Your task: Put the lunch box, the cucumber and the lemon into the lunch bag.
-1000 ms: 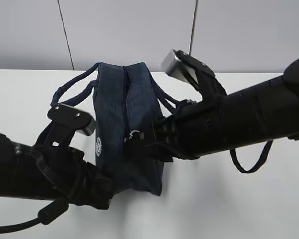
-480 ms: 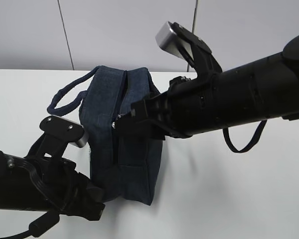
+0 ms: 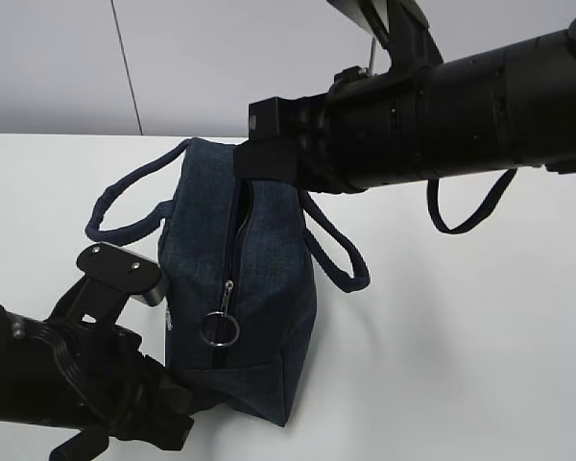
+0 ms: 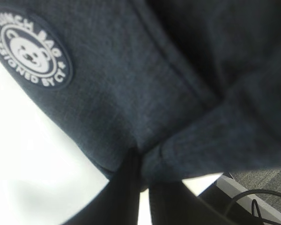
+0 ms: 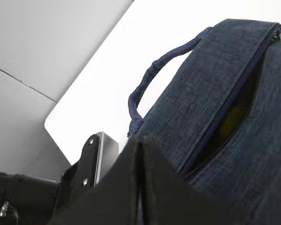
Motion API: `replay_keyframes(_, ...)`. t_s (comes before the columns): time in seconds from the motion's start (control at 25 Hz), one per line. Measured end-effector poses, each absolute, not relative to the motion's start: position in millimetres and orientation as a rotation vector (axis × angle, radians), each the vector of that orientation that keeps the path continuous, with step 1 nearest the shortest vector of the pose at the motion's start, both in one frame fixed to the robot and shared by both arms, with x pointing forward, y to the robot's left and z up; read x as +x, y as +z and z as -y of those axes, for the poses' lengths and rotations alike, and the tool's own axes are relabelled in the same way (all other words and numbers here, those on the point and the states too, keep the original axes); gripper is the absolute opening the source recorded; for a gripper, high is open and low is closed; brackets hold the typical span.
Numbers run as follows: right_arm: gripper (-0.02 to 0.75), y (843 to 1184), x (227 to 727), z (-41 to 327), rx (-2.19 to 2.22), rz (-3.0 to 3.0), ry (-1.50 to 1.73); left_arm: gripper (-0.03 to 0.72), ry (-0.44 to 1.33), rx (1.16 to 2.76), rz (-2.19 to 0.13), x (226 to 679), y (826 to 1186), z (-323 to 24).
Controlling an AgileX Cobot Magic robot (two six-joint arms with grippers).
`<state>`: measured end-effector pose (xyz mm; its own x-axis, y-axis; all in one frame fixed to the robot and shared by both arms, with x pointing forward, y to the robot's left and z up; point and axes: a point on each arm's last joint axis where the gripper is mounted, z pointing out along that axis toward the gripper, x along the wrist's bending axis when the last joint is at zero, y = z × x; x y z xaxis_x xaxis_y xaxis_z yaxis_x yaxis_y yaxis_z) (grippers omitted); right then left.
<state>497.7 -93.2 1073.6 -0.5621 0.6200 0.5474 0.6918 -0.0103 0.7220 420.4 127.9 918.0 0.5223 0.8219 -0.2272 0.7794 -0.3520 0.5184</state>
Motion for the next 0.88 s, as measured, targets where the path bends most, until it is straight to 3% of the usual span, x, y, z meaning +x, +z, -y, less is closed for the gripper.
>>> replay_keyframes(0.36, 0.018, 1064, 478, 91, -1.108, 2.384, -1.436, -0.008, 0.088, 2.189, -1.296, 420, 918, -128)
replay_keyframes(0.64, 0.260, 1054, 464, 94, -0.891, 2.520, -1.232, -0.008, 0.084, 2.190, -1.295, 420, 918, -127)
replay_keyframes(0.88, 0.297, 1048, 458, 95, -0.660, 2.609, -1.165, -0.008, 0.082, 2.191, -1.295, 419, 918, -127)
